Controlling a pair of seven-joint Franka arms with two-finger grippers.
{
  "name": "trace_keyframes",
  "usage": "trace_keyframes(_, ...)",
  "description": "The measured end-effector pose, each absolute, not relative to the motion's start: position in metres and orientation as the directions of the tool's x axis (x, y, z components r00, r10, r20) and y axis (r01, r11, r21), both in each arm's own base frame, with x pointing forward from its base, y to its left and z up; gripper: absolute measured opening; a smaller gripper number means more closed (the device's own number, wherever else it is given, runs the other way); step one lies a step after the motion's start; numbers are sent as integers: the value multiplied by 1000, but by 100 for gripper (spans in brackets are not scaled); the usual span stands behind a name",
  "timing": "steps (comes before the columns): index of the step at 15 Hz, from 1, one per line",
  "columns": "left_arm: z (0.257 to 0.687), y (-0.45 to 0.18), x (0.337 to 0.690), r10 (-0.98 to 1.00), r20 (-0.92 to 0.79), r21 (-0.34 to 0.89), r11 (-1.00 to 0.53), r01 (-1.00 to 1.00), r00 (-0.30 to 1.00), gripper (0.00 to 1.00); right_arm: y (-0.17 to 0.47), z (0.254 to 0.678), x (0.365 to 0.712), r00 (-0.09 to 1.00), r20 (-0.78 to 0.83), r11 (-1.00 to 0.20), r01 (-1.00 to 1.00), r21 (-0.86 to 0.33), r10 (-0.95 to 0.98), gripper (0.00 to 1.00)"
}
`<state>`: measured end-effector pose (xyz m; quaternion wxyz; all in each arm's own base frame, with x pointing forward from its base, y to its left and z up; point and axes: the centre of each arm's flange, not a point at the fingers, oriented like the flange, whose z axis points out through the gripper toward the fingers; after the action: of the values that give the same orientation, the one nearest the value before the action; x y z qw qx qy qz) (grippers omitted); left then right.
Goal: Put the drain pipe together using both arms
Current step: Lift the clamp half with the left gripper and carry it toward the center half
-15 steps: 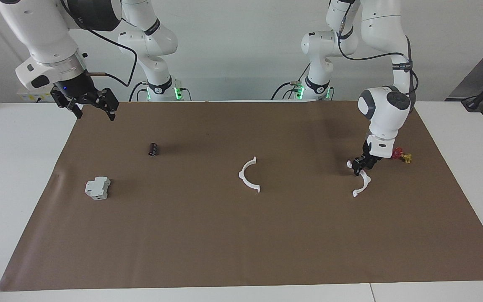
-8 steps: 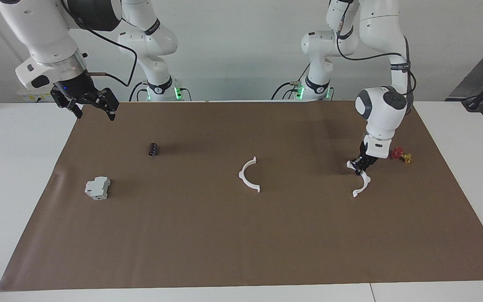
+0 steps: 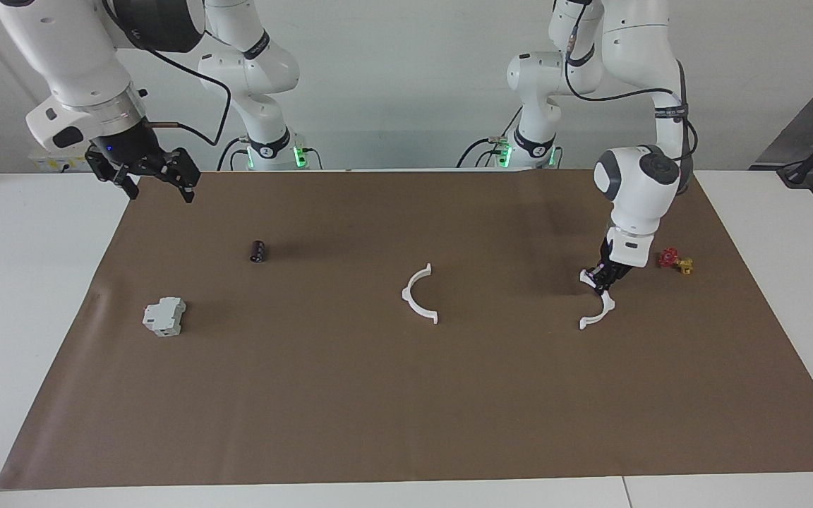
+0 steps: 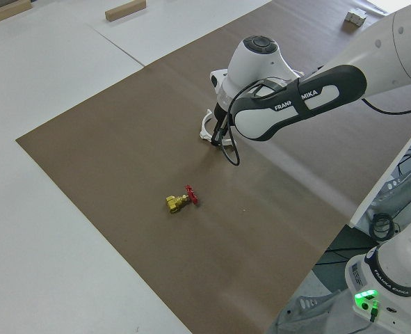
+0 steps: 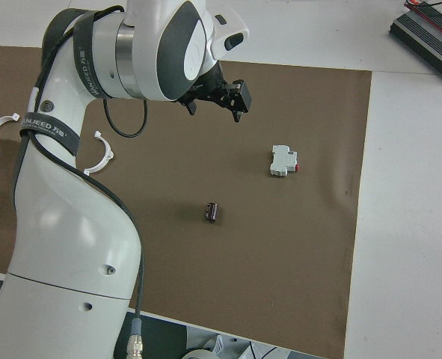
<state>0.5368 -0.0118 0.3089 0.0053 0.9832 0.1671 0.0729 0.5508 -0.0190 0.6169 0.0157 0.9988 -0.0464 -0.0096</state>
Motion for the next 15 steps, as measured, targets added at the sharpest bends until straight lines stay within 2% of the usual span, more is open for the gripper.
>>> trace_keyframes(5, 326, -64, 542, 395, 118, 49, -919, 392, 911, 7, -19, 617, 551, 996, -18, -995, -92, 32, -93, 100)
trace_keyframes(15, 336, -168, 513, 498, 76, 62, -867, 495, 864, 7, -19, 617, 551, 996, -18, -995, -92, 32, -93, 100)
